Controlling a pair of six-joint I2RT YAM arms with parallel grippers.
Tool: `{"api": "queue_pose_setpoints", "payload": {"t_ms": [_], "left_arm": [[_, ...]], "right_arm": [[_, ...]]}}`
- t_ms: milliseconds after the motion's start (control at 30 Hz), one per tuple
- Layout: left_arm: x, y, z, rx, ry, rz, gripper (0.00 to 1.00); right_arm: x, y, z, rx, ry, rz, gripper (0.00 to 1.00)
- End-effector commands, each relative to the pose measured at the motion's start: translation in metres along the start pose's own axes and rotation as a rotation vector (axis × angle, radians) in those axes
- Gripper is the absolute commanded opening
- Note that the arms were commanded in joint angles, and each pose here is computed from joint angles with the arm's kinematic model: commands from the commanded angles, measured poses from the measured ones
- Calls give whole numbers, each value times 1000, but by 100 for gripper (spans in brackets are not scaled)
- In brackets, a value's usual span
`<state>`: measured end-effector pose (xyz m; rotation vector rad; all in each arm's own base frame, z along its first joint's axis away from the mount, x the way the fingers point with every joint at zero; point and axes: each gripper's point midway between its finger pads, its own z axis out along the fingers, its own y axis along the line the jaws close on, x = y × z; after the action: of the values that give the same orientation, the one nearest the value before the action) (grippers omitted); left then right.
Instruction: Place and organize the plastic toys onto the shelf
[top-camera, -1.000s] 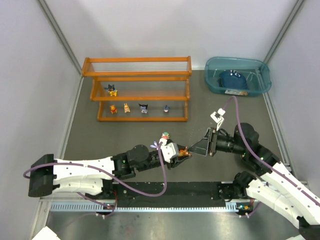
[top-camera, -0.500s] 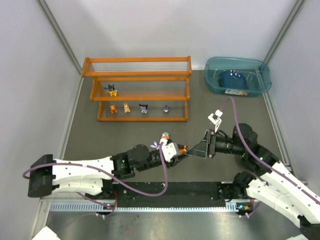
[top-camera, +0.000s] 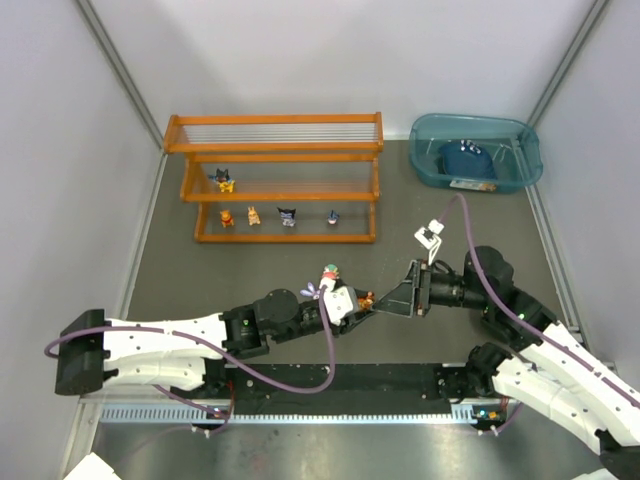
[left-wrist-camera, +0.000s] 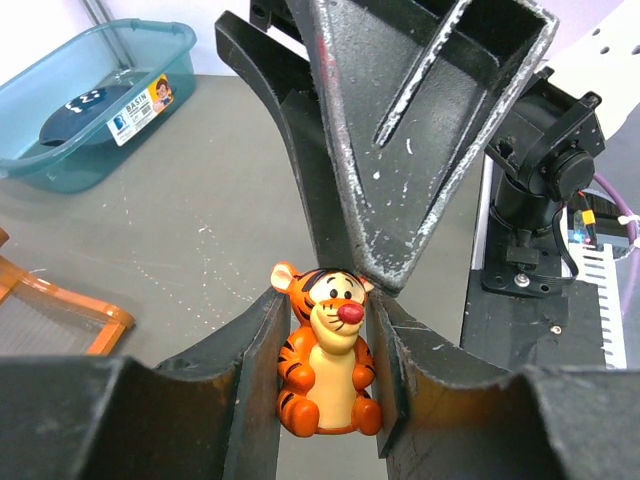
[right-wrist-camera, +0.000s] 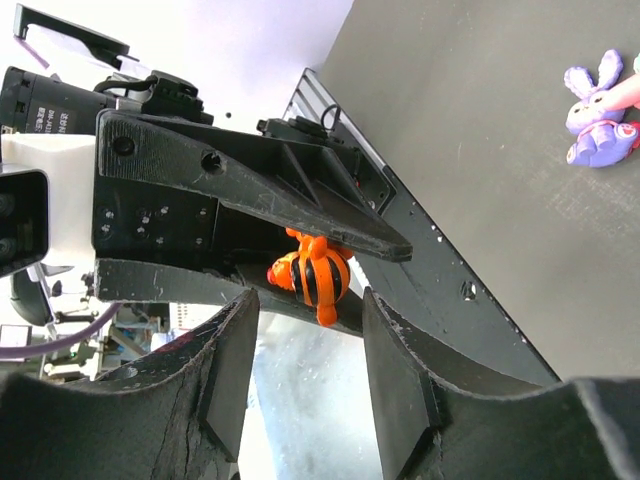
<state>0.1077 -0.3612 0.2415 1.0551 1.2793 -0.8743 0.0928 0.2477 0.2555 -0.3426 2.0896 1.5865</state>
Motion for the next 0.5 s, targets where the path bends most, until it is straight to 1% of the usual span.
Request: {"api": "queue_pose_setpoints", "payload": {"t_ms": [0, 133, 200, 233, 267, 333, 367, 433, 467], "left_arm": [[-29, -3, 7, 28, -80, -10, 0], [-31, -6, 11, 41, -88, -14, 0], [-31, -7, 12, 43, -88, -17, 0], [-30, -7, 12, 45, -87, -17, 0], [-31, -7, 11, 43, -90, -18, 0], [-30, -6, 11, 40, -88, -16, 0], [-32, -6, 10, 39, -94, -18, 0], [-30, -5, 9, 32, -90, -18, 0], [-30, -4, 9, 29, -93, -17, 0]], "right_arm": [[-7, 19, -2, -45, -5, -43, 46], [-8, 17, -1, -41, -5, -40, 45], [-7, 17, 0, -42, -6, -38, 42], [-7, 16, 0, -41, -7, -36, 40], [-7, 15, 0, -40, -6, -34, 35], [-6, 14, 0, -39, -10, -30, 30], [-6, 14, 0, -40, -8, -29, 26], [-5, 14, -1, -41, -9, -25, 23], [-5, 13, -1, -39, -11, -23, 19]]}}
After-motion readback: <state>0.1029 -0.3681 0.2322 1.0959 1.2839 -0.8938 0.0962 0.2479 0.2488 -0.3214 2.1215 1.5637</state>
